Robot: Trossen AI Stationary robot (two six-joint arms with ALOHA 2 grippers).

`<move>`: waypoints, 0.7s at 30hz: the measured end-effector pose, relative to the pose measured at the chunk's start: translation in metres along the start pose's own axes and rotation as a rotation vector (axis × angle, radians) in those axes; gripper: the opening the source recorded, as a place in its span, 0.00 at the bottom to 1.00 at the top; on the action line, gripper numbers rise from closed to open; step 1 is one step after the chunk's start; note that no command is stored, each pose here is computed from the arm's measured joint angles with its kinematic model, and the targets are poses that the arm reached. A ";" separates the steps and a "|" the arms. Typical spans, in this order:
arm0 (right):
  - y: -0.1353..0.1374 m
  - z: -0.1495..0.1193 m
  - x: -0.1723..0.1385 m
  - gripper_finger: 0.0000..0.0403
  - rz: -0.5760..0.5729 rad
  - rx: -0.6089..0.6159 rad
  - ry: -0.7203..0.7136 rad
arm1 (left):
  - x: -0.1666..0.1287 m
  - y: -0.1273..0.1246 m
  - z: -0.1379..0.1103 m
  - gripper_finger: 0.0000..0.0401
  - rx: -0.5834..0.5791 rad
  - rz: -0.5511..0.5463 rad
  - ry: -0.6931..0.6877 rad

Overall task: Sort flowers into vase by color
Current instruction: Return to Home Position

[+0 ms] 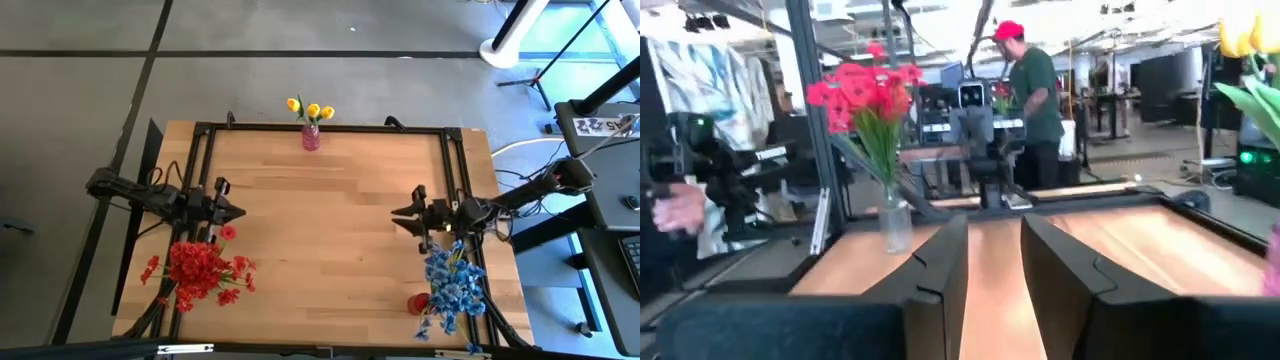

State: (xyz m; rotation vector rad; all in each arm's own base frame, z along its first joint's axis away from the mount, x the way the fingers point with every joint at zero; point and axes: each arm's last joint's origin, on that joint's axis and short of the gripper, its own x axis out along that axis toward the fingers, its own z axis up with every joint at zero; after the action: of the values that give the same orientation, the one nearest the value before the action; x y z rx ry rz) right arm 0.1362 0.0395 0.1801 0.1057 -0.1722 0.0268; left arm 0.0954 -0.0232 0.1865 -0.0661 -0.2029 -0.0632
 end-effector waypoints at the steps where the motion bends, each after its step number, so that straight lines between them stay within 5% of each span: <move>1: 0.000 0.000 -0.002 0.24 -0.014 -0.004 0.014 | -0.001 0.000 0.001 0.01 0.010 0.000 -0.011; 6: -0.005 -0.001 -0.013 0.22 -0.037 0.026 0.082 | -0.004 0.002 0.004 0.01 0.058 0.018 -0.039; 12: -0.032 0.000 -0.018 0.06 -0.136 0.017 0.122 | -0.003 0.006 0.003 0.01 0.056 0.081 -0.033; 21: -0.050 0.013 -0.035 0.02 -0.157 -0.077 0.084 | -0.005 0.015 0.001 0.01 -0.031 0.384 -0.026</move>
State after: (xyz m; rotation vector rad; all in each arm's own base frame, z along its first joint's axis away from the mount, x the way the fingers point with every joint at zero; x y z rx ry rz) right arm 0.1012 -0.0121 0.1819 0.0409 -0.0803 -0.1313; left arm 0.0912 -0.0083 0.1860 -0.1353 -0.2125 0.3175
